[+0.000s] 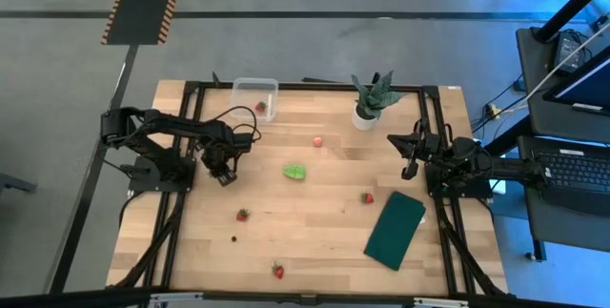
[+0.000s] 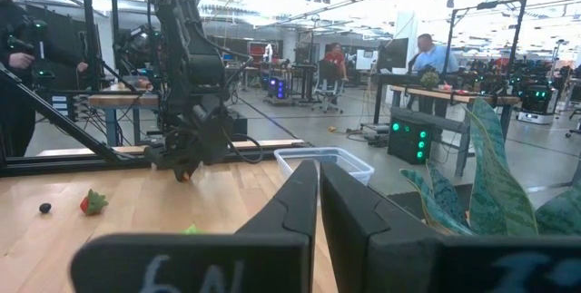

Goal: Pick and placing Produce into tupperware
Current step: Put the red strawberry into the transparent container

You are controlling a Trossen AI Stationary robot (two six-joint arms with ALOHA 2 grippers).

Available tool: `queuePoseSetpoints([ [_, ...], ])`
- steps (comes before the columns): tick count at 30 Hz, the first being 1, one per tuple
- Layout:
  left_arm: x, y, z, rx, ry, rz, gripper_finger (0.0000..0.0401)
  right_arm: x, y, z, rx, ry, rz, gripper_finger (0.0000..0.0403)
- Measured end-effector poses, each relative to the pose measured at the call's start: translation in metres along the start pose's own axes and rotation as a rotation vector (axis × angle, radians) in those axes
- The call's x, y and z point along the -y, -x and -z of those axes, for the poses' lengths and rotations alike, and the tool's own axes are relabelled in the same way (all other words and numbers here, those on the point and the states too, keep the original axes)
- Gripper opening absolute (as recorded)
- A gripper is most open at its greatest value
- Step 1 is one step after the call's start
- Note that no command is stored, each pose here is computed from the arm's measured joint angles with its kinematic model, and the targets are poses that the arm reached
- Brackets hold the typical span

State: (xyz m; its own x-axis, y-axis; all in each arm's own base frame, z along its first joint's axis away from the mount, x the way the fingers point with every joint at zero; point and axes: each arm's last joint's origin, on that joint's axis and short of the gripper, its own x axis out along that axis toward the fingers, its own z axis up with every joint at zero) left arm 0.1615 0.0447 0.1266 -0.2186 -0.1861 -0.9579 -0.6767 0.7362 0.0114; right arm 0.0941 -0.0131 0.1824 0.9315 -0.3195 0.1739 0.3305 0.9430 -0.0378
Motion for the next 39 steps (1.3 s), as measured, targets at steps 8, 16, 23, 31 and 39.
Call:
queuePoseSetpoints([
  [8,0.005,0.009,-0.006,0.022,-0.009,0.038,0.0102,0.0,0.0,0.0,0.0,0.0,0.0,0.0022],
  [16,0.015,0.035,-0.019,0.115,-0.046,0.079,0.0089,0.0,0.0,0.0,-0.001,0.0,0.0,0.0022],
  [23,0.022,0.074,-0.035,0.257,-0.049,0.084,0.0097,0.0,0.0,0.0,-0.001,0.001,0.0,0.0022],
  [31,0.013,0.138,-0.056,0.491,-0.038,0.079,0.0084,0.0,0.0,0.0,-0.001,0.0,0.0,0.0022],
  [39,-0.01,0.21,-0.065,0.761,-0.002,-0.003,0.0095,0.0,0.0,0.0,-0.001,-0.008,0.0,0.0022],
])
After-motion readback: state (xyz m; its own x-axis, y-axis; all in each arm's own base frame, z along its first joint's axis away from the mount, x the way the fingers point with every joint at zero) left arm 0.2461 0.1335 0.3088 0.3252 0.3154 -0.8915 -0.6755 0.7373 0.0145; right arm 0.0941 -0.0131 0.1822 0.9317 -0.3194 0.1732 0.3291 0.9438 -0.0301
